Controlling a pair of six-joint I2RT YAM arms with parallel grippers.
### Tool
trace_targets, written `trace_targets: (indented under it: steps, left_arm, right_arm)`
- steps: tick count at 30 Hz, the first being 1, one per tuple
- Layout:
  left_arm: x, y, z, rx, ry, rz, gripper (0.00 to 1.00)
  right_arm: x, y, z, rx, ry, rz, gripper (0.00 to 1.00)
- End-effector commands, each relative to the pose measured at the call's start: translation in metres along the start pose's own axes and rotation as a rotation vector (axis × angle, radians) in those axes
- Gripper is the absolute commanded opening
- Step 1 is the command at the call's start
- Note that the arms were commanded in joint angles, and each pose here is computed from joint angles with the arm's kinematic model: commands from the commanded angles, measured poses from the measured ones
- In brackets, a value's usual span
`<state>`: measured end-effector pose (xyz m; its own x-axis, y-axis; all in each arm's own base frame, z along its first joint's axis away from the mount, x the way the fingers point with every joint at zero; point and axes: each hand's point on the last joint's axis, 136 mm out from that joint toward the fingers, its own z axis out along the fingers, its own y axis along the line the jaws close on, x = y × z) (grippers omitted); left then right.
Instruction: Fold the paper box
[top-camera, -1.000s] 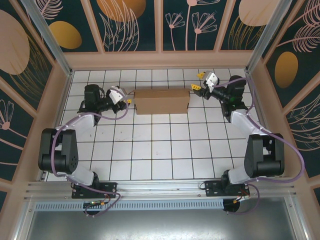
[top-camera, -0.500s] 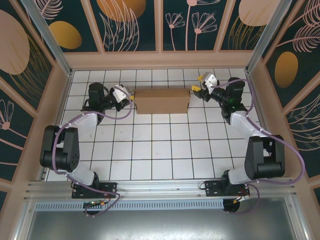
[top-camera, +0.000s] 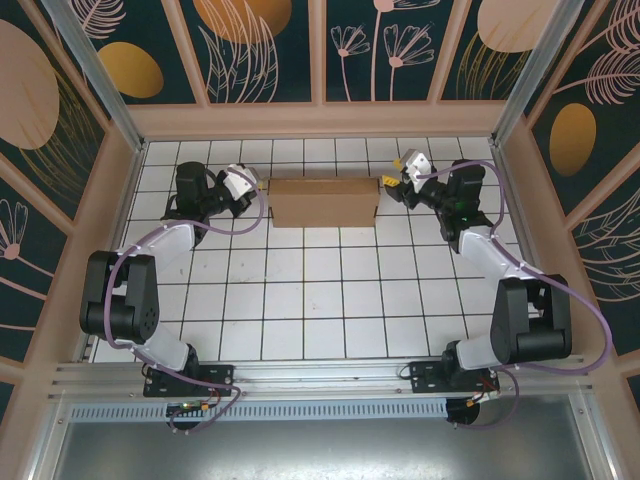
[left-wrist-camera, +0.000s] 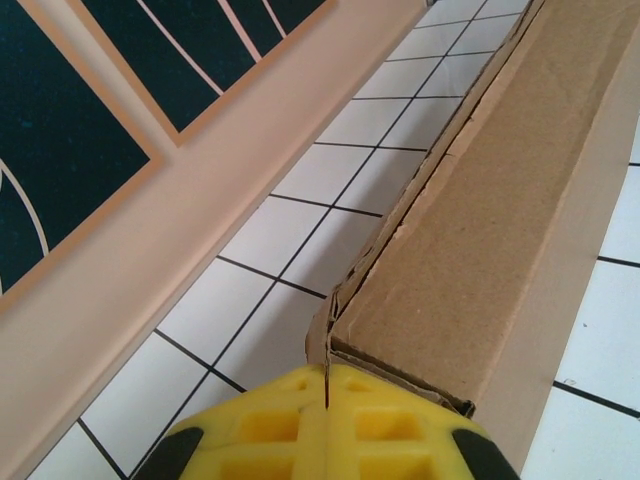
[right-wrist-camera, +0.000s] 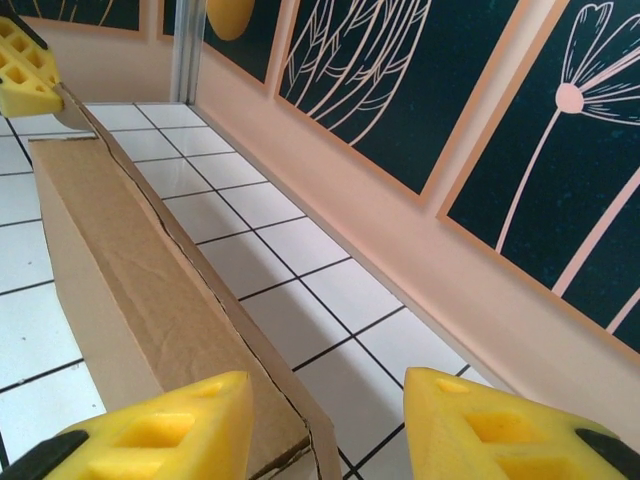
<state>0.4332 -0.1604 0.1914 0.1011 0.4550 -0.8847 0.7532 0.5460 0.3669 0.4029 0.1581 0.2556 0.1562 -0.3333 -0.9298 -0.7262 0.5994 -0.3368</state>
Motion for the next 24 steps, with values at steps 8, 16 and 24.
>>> trace_targets:
  steps: [8,16,24]
  left_arm:
    - [-0.007,0.004,0.003,0.005,-0.014,0.014,0.0]
    - [-0.004,0.002,0.004,0.016,-0.004,0.013,0.0]
    - [-0.001,0.002,0.006,0.026,0.014,0.009,0.0]
  right_arm:
    - [0.017,0.021,0.001,-0.124,0.074,-0.132,0.48]
    - [0.033,-0.003,0.015,-0.033,0.145,-0.125,0.47]
    - [0.042,0.002,0.033,-0.07,0.176,-0.129,0.43]
